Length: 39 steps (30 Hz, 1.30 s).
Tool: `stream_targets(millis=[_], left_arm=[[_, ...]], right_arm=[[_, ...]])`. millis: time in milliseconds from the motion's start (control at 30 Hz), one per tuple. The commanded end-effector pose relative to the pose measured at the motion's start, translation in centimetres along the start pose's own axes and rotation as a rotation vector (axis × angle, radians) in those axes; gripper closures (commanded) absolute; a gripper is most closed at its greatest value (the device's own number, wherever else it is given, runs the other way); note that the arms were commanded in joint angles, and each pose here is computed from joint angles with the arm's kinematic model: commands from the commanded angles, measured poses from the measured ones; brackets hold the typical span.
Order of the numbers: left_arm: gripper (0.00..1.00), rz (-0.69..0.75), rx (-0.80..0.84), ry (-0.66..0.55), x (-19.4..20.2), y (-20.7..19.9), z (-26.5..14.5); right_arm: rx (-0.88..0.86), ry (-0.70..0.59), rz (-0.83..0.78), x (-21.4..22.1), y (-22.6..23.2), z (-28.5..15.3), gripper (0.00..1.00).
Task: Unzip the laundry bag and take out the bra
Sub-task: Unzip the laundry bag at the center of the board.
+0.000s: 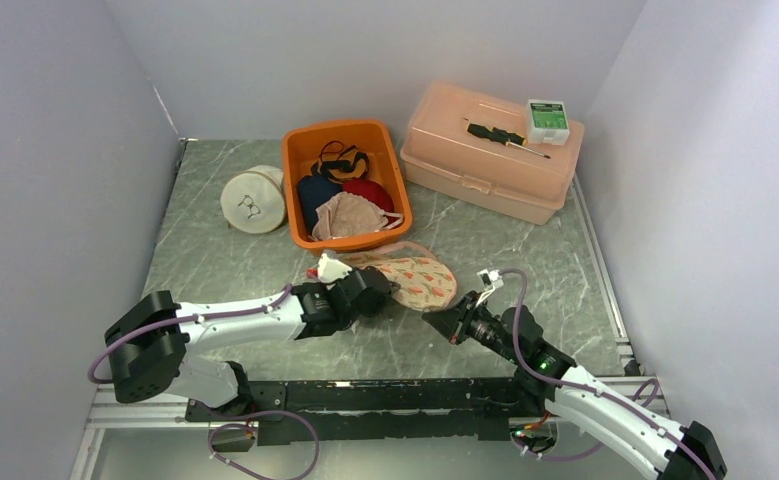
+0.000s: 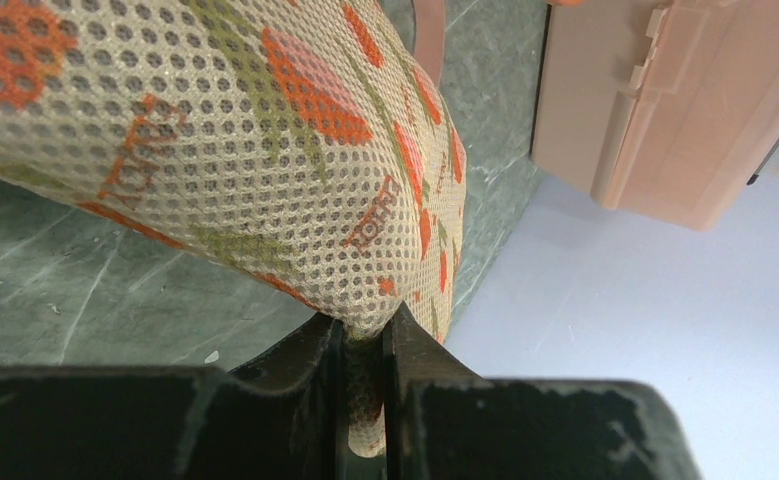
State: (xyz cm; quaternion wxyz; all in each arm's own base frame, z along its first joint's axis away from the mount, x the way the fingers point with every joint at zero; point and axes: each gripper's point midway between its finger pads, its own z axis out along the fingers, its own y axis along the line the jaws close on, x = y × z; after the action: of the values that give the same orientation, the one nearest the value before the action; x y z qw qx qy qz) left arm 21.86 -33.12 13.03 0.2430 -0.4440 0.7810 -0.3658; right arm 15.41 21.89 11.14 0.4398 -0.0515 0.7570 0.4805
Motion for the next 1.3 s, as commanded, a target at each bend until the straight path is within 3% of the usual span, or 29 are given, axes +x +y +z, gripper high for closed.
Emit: stream_targets(millis=[0,367,600,1000,1267], left_arm=[[0.97,-0.018,0.034,0.002,-0.4,-1.0,-1.2],[0.97,0.047,-0.004,0.021,-0.7,0.7,-1.9],[0.97,0.171,-0.052,0.055,-0.8,3.2,-2.3],[0.97,0.639,-0.073,0.065,-3.3,6.9,-4.1],[0.85,0.772,-0.075,-0.012,-7.4,7.8,-5.5]], right_arm=[[0.135,0.022,-0.002,1.3,-3.2,-0.4,1.00],[0.273,-0.008,0.020,0.3,-4.9,-1.1,1.00],[0.282,-0.019,0.014,-0.2,-4.8,-1.2,1.00],[0.142,0.160,-0.158,1.1,-1.4,-0.2,1.00],[0.007,0.248,-0.219,3.3,2.2,1.1,1.00]])
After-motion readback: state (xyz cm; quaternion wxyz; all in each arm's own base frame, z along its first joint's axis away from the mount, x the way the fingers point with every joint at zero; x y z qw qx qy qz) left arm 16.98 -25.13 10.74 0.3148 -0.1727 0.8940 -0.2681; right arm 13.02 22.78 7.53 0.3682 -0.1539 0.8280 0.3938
